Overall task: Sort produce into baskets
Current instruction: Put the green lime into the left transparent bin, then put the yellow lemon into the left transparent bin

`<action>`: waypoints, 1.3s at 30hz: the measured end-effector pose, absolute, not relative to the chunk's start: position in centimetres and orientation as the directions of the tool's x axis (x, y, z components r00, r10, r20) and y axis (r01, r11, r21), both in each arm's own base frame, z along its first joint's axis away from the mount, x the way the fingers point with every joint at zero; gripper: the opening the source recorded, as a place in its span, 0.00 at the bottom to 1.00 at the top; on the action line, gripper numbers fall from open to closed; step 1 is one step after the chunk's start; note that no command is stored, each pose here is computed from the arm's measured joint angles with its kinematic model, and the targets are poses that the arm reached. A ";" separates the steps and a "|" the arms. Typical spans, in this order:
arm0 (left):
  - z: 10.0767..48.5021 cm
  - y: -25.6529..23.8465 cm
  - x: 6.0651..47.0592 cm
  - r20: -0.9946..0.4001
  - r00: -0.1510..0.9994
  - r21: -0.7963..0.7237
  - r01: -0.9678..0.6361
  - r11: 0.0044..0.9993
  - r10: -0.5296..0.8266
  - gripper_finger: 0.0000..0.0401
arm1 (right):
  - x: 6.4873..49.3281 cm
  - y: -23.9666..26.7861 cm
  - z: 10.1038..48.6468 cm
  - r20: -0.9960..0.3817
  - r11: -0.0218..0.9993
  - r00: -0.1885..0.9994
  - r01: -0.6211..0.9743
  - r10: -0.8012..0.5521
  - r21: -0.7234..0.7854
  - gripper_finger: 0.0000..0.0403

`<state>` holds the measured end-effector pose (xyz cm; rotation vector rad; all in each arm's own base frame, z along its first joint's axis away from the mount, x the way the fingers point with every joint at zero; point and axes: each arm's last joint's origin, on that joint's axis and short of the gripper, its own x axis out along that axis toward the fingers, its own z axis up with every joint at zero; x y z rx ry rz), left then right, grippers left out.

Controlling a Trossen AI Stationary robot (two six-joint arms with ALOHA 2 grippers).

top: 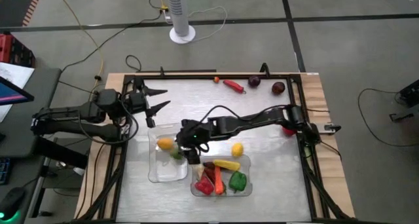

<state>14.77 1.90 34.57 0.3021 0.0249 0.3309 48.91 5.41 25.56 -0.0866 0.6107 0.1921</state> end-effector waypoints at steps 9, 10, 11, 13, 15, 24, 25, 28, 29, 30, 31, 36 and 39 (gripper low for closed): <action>34.6 1.9 14.5 0.022 0.941 0.293 -0.328 0.898 0.337 0.42 | 43.3 4.7 27.5 -0.820 0.990 0.566 -0.051 -0.079 -0.131 0.85; 34.6 1.9 14.5 0.020 0.939 0.293 -0.333 0.896 0.343 0.42 | 42.4 4.6 27.5 -0.836 0.989 0.539 -0.031 -0.105 -0.144 0.85; 34.5 1.9 14.5 0.018 0.938 0.293 -0.336 0.895 0.346 0.42 | 41.4 4.6 27.3 -0.849 0.988 0.514 -0.015 -0.125 -0.154 0.85; 34.5 2.0 14.6 0.011 0.937 0.292 -0.336 0.895 0.348 0.42 | 39.3 4.6 26.7 -0.867 0.989 0.479 0.017 -0.137 -0.147 0.83; 34.4 2.0 14.6 0.000 0.937 0.286 -0.334 0.898 0.348 0.42 | 37.1 4.3 26.5 -0.869 0.992 0.479 0.056 -0.125 -0.112 0.82; 34.5 2.0 14.6 0.017 0.937 0.267 -0.340 0.902 0.348 0.42 | 29.4 3.7 22.8 -0.917 0.973 0.396 0.185 0.057 0.141 0.83; 34.5 2.0 14.6 0.017 0.937 0.267 -0.340 0.902 0.348 0.42 | 29.0 3.6 22.2 -0.920 0.971 0.387 0.190 0.062 0.146 0.83; 34.5 2.0 14.6 0.016 0.937 0.265 -0.340 0.902 0.348 0.42 | 28.5 3.4 20.7 -0.907 0.964 0.409 0.191 0.095 0.187 0.84; 34.5 2.0 14.6 0.016 0.937 0.265 -0.340 0.902 0.348 0.42 | 28.5 3.3 20.4 -0.894 0.959 0.432 0.185 0.115 0.213 0.84; 34.5 2.0 14.6 0.014 0.937 0.266 -0.339 0.902 0.348 0.42 | 28.4 3.2 20.2 -0.880 0.954 0.454 0.177 0.137 0.240 0.85; 34.4 2.0 14.6 0.009 0.937 0.267 -0.338 0.903 0.348 0.42 | 28.4 3.2 20.0 -0.865 0.950 0.478 0.168 0.155 0.263 0.85; 34.3 2.0 14.6 -0.002 0.937 0.270 -0.335 0.903 0.348 0.42 | 27.7 3.2 17.9 -0.848 0.948 0.504 0.156 0.164 0.276 0.85; 34.3 2.0 14.6 -0.004 0.937 0.273 -0.334 0.902 0.348 0.42 | 27.7 3.2 17.3 -0.813 0.950 0.558 0.127 0.169 0.285 0.85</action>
